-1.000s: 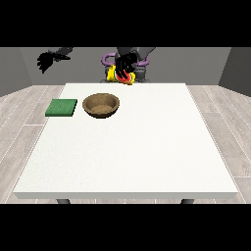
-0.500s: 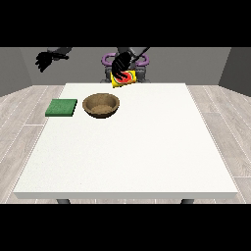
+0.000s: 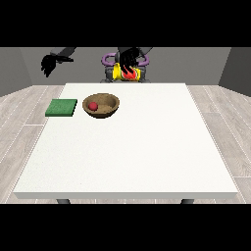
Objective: Pick the cup and pour the ball into the bowl, then pick the bowl and place it on the pad
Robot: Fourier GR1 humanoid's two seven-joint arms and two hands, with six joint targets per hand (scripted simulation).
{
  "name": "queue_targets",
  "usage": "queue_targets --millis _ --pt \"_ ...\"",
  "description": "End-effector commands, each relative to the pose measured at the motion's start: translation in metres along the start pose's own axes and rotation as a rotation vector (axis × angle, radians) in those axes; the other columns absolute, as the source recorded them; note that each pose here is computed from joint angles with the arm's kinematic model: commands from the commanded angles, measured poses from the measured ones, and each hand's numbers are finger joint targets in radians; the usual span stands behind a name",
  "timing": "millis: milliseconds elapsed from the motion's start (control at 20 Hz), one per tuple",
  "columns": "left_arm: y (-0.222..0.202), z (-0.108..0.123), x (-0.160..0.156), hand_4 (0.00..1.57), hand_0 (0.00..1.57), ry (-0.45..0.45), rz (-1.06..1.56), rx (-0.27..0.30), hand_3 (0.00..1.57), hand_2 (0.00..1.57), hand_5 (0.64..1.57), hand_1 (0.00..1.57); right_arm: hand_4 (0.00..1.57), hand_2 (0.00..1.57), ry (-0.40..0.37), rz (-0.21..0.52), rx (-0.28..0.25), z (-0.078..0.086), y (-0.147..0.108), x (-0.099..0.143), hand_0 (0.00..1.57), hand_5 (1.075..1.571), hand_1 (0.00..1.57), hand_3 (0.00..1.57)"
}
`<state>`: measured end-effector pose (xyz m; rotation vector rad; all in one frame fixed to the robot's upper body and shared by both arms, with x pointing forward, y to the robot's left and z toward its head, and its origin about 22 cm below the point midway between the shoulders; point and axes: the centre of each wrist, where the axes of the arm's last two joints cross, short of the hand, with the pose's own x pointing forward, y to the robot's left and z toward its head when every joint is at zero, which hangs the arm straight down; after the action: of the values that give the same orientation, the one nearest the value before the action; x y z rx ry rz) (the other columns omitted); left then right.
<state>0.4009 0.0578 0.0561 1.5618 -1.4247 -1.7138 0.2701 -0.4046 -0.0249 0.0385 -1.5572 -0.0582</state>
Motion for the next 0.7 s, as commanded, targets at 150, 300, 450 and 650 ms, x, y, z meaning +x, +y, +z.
queue_targets --millis 150,300,450,650 --pt "-0.010 0.016 -0.019 1.39 1.02 0.395 0.785 0.079 0.94 1.26 1.300 1.02 0.22 0.00 -0.005 -0.013 -0.075 0.006 -0.005 -0.001 0.00 1.565 0.00 0.00" --pt "-0.023 0.034 -0.030 0.63 0.00 0.570 1.100 0.129 0.00 0.00 1.569 0.00 0.35 0.00 -0.047 -0.022 -0.032 -0.010 0.015 0.004 0.00 1.568 0.00 0.00" --pt "-0.027 0.049 -0.036 0.00 0.00 0.591 1.346 0.176 0.00 0.00 1.550 0.00 0.30 0.00 -0.090 -0.022 0.006 -0.031 0.041 0.014 0.00 1.568 0.00 0.00" --pt "-0.021 0.066 -0.039 0.00 0.00 0.404 1.615 0.260 0.00 0.00 1.563 0.00 0.25 0.00 -0.120 -0.037 -0.073 -0.041 0.068 0.008 0.00 1.571 0.00 0.00"
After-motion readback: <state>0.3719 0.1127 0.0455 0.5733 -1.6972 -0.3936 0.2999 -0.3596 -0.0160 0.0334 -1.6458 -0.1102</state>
